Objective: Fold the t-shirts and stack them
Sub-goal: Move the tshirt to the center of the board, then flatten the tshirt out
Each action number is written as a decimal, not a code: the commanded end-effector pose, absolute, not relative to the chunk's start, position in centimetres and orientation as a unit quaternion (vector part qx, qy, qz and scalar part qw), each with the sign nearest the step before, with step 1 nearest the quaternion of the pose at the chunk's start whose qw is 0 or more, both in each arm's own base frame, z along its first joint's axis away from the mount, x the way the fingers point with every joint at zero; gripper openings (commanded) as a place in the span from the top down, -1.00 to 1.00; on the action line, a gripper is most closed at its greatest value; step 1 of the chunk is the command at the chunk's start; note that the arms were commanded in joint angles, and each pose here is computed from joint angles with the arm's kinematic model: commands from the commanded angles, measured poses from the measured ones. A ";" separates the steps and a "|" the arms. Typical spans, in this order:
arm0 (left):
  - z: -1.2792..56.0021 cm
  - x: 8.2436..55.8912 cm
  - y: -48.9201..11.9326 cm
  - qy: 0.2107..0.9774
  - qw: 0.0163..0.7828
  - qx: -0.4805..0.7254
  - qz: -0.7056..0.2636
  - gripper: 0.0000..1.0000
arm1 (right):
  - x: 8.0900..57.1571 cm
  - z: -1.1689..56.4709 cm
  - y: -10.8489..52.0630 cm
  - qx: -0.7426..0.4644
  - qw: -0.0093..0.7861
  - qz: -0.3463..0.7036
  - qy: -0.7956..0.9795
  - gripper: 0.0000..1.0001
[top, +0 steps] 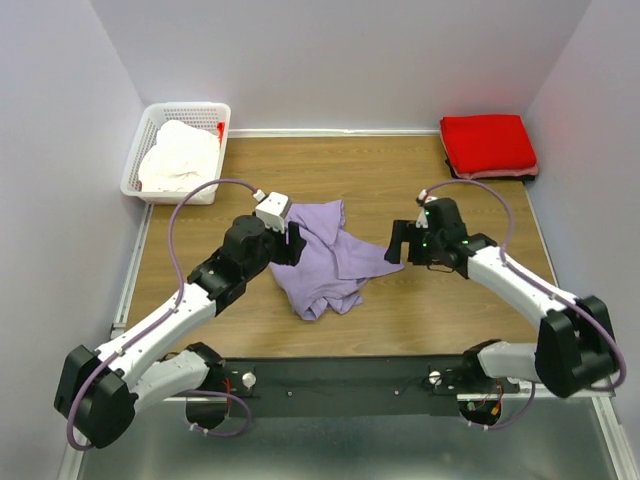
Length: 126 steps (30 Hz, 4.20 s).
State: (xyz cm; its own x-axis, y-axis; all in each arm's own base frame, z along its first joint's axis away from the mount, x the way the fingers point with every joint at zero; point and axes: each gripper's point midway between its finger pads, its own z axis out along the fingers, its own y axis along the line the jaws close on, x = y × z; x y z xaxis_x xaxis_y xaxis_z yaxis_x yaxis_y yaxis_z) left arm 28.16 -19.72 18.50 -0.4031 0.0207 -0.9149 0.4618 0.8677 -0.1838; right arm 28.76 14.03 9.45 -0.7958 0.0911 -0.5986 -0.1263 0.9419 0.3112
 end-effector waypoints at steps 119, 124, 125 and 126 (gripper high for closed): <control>1.2 29.7 -36.7 0.870 0.329 0.367 0.030 -0.09 | 33.0 19.7 8.2 0.102 0.490 0.053 0.864 -1.00; 2.8 30.9 -35.9 0.873 0.334 0.355 0.019 0.89 | 33.0 19.7 8.2 0.101 0.491 0.053 0.864 -1.00; 3.5 31.3 -35.6 0.873 0.340 0.349 0.017 1.00 | 33.0 19.6 8.2 0.099 0.490 0.053 0.865 -1.00; 4.2 31.7 -35.4 0.874 0.345 0.343 0.016 1.00 | 32.9 19.7 8.3 0.099 0.490 0.055 0.864 -1.00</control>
